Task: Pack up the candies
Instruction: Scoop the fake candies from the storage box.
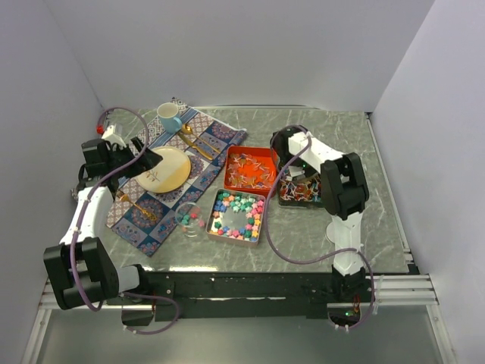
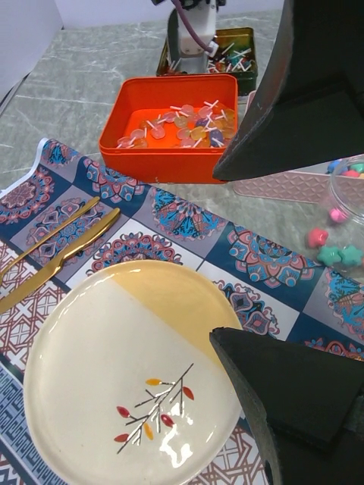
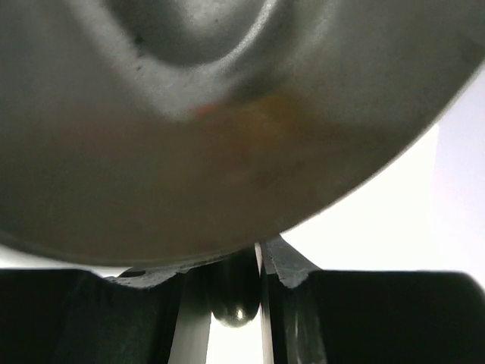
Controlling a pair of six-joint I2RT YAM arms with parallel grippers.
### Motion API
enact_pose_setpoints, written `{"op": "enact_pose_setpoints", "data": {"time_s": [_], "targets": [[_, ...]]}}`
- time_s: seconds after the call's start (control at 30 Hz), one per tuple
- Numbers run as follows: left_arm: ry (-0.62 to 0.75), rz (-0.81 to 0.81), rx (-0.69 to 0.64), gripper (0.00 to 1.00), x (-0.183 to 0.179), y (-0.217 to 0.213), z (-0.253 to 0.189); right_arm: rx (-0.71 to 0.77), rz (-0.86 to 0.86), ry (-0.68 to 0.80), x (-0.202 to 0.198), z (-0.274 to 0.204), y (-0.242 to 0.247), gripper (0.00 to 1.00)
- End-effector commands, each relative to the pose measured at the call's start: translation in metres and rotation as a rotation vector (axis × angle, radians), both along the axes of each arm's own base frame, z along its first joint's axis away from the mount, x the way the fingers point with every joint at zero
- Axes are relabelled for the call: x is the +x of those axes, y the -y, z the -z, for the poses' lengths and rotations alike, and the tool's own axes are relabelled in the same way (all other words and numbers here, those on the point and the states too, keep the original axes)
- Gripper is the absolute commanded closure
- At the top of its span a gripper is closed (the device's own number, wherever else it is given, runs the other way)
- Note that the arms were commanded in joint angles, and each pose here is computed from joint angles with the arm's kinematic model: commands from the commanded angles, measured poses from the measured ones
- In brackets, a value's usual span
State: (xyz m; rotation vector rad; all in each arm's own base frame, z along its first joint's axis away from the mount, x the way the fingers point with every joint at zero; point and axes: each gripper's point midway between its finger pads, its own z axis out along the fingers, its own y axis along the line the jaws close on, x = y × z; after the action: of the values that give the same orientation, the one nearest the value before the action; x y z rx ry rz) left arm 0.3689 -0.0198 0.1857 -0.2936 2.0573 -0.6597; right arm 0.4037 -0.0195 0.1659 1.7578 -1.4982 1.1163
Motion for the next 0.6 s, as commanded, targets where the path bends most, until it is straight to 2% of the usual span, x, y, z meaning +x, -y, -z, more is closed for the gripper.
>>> {"op": "enact_pose_setpoints", "data": {"time_s": [0.0, 0.1, 0.27, 0.4, 0.57], "targets": [[0.07, -0.01, 0.04, 0.16, 0.01, -0.009, -0.021, 0.081, 0.045, -0.106, -0.039, 0.031, -0.005, 1.0], [0.068, -0.012, 0.042, 0.16, 0.009, -0.01, -0.021, 0.166, 0.057, -0.052, -0.047, 0.046, -0.014, 1.0], [0.061, -0.01, 0.028, 0.16, 0.012, -0.009, -0.021, 0.242, 0.203, 0.018, -0.059, 0.065, -0.017, 1.0], [0.061, -0.008, 0.022, 0.16, 0.016, -0.009, -0.023, 0.331, 0.285, 0.1, -0.045, 0.076, -0.028, 1.0], [0.042, -0.004, 0.025, 0.16, 0.017, -0.009, -0.017, 0.396, 0.419, 0.105, -0.06, 0.094, -0.023, 1.0]]}}
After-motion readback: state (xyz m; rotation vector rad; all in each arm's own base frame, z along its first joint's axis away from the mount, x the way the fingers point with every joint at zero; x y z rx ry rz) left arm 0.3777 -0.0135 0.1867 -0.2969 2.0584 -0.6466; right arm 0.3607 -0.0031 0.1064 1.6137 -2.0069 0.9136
